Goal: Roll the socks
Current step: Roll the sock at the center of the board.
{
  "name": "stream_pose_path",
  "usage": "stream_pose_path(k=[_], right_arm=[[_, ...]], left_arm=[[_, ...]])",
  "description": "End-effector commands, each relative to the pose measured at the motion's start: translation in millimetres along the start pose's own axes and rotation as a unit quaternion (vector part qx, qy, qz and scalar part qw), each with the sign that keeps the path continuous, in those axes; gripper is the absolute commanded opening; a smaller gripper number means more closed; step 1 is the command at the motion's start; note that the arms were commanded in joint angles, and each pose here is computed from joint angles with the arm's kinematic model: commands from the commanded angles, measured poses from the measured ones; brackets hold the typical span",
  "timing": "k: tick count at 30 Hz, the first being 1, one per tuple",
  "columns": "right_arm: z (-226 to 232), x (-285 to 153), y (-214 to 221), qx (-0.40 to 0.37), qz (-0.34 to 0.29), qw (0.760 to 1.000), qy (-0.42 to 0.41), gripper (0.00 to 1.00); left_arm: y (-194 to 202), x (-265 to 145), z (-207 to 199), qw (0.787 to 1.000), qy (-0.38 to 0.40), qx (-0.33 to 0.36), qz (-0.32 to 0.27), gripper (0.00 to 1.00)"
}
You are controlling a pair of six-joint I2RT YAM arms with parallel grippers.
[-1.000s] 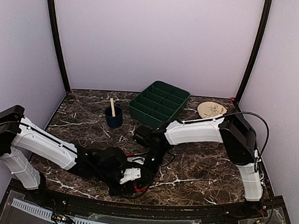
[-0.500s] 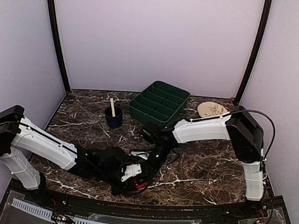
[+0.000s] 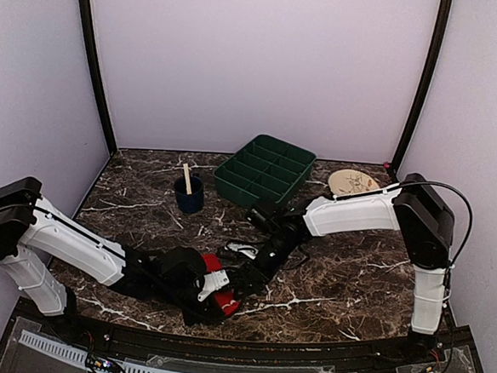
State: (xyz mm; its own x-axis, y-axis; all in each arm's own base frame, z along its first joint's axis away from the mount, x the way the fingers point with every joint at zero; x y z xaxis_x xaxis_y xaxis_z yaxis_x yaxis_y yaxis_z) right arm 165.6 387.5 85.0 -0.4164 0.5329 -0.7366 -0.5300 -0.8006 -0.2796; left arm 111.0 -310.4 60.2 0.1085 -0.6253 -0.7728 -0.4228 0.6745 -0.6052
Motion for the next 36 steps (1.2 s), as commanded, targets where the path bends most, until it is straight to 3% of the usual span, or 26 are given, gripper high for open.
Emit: stream_pose_path(k=[1,10,21,30,36], right_arm=[[12,-15,-10,-0.025,-0.036,0.999,0.001,0.49],[7,-17,-8,-0.032,-0.057,0.998,0.022,0.49],[7,-29,-7,-0.053,-0.109,0.990,0.069,0.48],[15,-27,5,-0.112,-0.116,0.973,0.167,0.48],[30,-23,12,-0.165,-0.128,0.950,0.233,0.48]], left_arm=[[20,-3,11,0.998,-0.021,-0.048,0.023,0.00],[22,-17,23,0.994,0.017,-0.106,-0.005,0.00],[21,-20,25,0.978,0.144,-0.152,0.004,0.00],[17,-20,29,0.950,0.239,-0.201,0.019,0.00],[14,-23,40,0.943,0.251,-0.217,0.019,0.00]])
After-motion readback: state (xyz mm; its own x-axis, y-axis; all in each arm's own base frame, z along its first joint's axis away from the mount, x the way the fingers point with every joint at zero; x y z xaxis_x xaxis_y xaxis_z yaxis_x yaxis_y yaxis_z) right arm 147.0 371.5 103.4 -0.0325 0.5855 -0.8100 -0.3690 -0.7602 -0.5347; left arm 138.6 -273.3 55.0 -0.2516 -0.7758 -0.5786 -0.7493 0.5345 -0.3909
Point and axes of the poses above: each gripper's point midway between its finger pads, its own x axis out along the fingers, its own z axis along the line the jaws close on, y = z × x, the point moved 5 cm from there along -x, back along the fingers, and after that the axes turned 1 degree about x, right-handed, at the moved point
